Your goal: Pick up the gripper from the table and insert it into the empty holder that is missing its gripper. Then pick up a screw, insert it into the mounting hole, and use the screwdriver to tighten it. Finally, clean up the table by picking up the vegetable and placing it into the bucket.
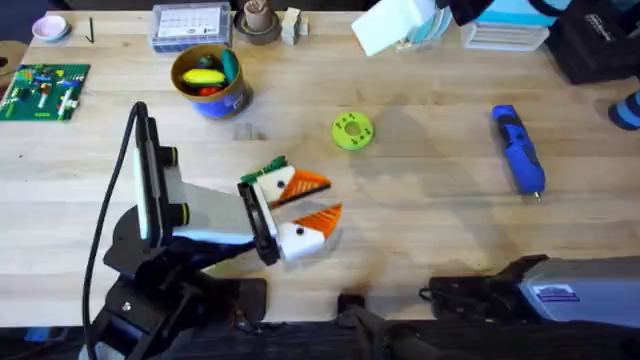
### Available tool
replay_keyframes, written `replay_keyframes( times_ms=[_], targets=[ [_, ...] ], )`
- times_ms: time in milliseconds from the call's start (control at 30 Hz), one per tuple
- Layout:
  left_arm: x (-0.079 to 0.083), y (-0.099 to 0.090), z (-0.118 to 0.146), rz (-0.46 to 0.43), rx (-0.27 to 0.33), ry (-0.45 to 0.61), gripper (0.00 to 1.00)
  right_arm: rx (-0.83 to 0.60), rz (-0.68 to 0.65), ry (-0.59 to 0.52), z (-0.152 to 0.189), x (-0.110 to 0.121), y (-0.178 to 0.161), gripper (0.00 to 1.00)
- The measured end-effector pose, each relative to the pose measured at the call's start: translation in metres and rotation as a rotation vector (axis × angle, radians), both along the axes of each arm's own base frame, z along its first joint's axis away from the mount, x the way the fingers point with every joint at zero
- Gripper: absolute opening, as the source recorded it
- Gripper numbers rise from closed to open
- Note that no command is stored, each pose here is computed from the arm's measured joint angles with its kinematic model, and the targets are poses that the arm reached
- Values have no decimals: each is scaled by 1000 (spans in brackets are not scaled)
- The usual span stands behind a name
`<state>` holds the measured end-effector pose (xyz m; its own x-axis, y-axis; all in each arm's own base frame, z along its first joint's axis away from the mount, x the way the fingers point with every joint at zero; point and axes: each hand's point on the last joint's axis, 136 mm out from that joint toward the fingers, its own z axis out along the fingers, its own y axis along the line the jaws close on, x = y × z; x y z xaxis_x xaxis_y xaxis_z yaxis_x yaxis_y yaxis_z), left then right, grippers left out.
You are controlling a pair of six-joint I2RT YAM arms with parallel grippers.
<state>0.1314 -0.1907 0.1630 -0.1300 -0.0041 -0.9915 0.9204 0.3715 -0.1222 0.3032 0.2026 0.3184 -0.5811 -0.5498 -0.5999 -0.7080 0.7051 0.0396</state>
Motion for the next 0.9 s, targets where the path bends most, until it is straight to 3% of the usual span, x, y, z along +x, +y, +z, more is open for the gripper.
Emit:
replay_keyframes(
  times_ms=[67,133,367,567,733,900],
  targets=[
    [0,0,0,0,0,-1,86,0,0,0,0,0,0,948],
    [0,0,0,2,1,-4,9,0,0,0,0,0,0,948],
    [0,0,0,2,1,-5,4,-22,-16,-8,-1,2,-4,948],
    [0,0,0,2,8,-22,4,-58,-80,-41,7,0,-27,950],
    [0,0,0,1,15,-39,4,-51,-240,-75,30,-12,-86,949],
    [0,0,0,0,24,-62,4,-70,-453,-29,33,-35,-153,952]
  ],
)
